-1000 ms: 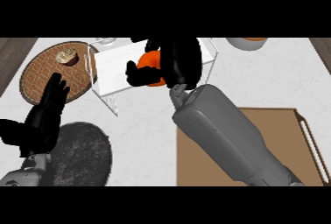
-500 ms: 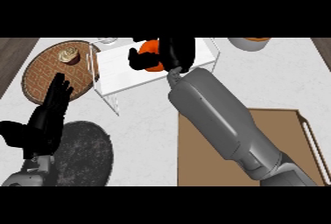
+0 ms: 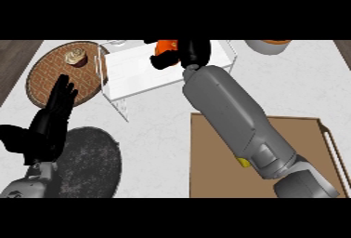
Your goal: Pick the squash from the tray and place it in the tiered shelf
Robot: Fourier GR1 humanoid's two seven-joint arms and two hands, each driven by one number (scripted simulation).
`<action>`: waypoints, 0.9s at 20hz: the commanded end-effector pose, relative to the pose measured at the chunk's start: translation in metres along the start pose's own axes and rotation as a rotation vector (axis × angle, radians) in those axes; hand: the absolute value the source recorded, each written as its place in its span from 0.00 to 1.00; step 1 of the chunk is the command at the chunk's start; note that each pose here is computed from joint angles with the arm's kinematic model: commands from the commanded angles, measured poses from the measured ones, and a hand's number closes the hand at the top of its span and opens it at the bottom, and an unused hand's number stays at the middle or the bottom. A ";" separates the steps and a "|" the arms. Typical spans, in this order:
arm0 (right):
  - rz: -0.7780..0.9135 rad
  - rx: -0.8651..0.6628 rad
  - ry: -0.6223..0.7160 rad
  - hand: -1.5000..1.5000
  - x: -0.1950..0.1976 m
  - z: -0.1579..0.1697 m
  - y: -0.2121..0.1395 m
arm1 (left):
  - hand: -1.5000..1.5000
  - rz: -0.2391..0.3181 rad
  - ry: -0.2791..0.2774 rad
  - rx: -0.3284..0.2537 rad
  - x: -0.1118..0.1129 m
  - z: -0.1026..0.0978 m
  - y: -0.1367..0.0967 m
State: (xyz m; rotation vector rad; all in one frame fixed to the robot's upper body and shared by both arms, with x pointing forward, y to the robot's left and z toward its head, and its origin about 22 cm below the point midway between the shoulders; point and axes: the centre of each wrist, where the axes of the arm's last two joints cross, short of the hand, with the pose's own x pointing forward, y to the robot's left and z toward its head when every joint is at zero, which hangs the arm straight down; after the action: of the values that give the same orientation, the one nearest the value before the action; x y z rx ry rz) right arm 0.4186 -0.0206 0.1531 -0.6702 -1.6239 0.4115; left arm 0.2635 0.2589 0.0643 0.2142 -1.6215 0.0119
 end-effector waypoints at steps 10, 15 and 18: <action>-0.270 -0.020 -0.108 0.00 0.005 -0.014 -0.017 | 0.50 -0.002 0.011 0.017 -0.013 0.000 0.010; -0.294 -0.108 -0.042 0.00 0.016 -0.033 -0.059 | 0.50 -0.016 0.018 0.038 -0.019 0.016 0.007; -0.300 -0.159 0.022 0.00 -0.003 -0.035 -0.085 | 0.50 0.008 0.045 0.044 -0.005 0.009 0.013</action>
State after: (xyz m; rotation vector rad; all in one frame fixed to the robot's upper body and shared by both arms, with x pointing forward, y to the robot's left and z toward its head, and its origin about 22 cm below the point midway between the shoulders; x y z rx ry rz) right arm 0.4359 -0.0604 0.1978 -0.5060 -1.7469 0.1217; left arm 0.2568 0.2702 0.0542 0.2439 -1.6004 0.0369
